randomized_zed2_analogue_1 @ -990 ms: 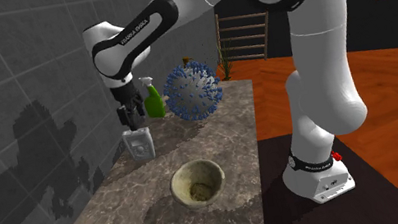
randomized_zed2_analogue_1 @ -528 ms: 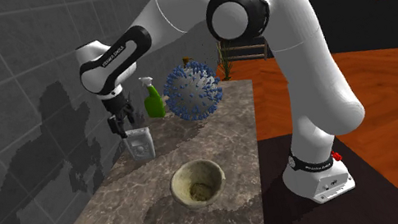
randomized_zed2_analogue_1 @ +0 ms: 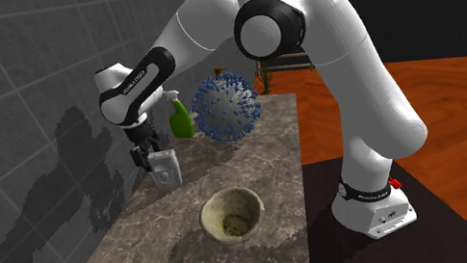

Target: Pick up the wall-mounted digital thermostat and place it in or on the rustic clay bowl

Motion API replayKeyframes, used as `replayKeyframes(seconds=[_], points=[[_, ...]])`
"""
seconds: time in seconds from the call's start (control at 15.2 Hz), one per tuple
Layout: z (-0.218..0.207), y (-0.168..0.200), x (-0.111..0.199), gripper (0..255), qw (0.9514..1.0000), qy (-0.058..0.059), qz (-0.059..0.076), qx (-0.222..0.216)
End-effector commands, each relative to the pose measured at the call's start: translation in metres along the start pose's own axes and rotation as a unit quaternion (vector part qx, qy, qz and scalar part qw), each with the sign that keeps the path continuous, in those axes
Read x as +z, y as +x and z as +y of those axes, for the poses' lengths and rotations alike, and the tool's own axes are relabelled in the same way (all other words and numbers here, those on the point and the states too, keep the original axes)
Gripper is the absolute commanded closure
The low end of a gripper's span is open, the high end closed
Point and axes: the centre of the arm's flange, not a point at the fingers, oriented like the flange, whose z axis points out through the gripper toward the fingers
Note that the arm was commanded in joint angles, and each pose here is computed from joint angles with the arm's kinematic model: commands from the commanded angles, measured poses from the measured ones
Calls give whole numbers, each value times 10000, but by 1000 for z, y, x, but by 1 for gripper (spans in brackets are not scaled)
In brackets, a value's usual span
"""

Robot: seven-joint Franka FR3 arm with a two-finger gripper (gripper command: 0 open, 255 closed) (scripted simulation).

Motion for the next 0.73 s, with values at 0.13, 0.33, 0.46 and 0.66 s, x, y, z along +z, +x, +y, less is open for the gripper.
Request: replayKeyframes(seconds=[0.13, 0.33, 0.46, 0.66], points=[[0, 0, 3, 0, 10000, 0, 4, 0], [0, 0, 3, 0, 10000, 0, 4, 0], [0, 0, 3, 255, 10000, 0, 3, 0], [0, 0, 3, 255, 10000, 0, 3, 0]])
